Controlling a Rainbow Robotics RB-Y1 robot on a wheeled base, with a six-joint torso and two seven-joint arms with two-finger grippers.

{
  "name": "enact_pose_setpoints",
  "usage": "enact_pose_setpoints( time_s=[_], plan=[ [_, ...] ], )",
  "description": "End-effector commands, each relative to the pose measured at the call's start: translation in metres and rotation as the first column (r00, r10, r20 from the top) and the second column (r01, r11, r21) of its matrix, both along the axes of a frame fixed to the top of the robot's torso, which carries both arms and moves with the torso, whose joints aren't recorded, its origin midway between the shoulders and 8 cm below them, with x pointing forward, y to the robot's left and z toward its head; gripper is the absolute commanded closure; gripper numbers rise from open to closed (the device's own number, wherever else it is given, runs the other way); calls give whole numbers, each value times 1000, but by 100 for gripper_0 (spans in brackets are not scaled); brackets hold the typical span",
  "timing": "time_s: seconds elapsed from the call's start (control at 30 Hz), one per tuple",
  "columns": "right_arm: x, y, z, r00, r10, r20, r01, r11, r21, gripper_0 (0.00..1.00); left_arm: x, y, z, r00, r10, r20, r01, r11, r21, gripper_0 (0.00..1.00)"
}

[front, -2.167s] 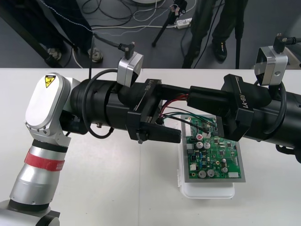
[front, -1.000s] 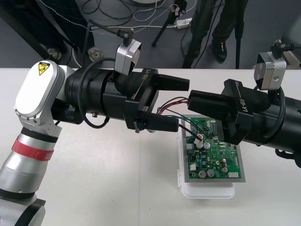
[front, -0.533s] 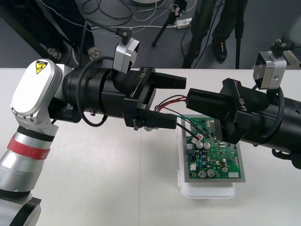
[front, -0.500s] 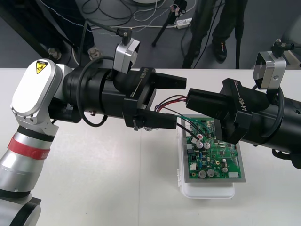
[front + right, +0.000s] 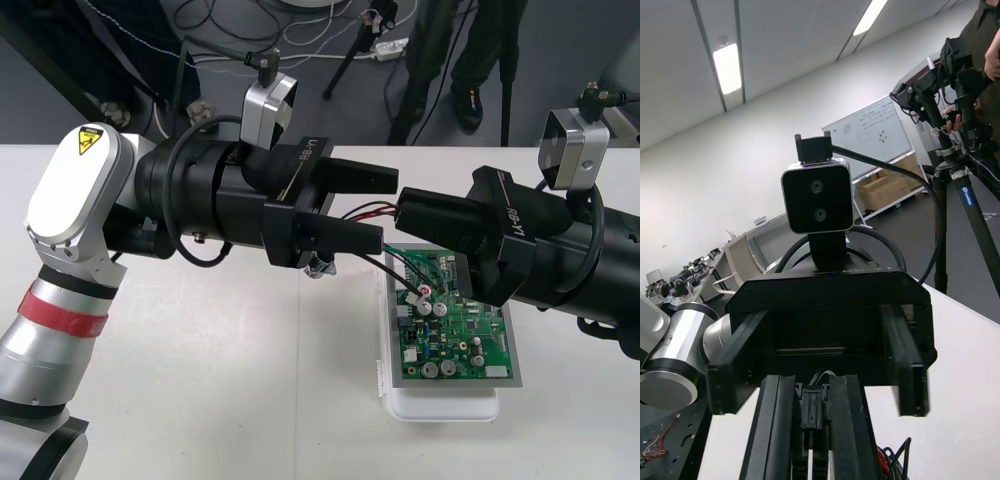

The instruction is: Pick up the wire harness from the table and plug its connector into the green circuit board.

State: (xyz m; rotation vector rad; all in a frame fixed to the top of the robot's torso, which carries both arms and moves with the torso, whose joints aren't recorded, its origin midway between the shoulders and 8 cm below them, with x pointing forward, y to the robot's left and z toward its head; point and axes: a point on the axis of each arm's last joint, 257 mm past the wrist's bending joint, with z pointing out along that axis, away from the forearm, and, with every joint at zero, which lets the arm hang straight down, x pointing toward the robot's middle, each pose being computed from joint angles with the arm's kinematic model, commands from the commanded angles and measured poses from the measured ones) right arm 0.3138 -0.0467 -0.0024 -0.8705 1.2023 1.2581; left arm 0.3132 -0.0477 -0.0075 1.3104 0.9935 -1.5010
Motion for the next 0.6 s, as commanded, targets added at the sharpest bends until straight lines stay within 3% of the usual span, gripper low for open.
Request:
enact_pose_setpoints(
  time_s=[0.03,0.4,0.6],
  plan=[
    [-13,9,6,1000,20,14,-20,1000,22,100,3,-8,19,999,5,34,-5,1000,-9,42],
    [-13,9,6,1000,19,18,-19,1000,23,100,2,-10,20,1000,2,31,-2,1000,-12,49],
    [-15,9,5,1000,18,19,-19,1000,23,100,3,-10,19,1000,4,31,-4,1000,-10,59]
  ],
)
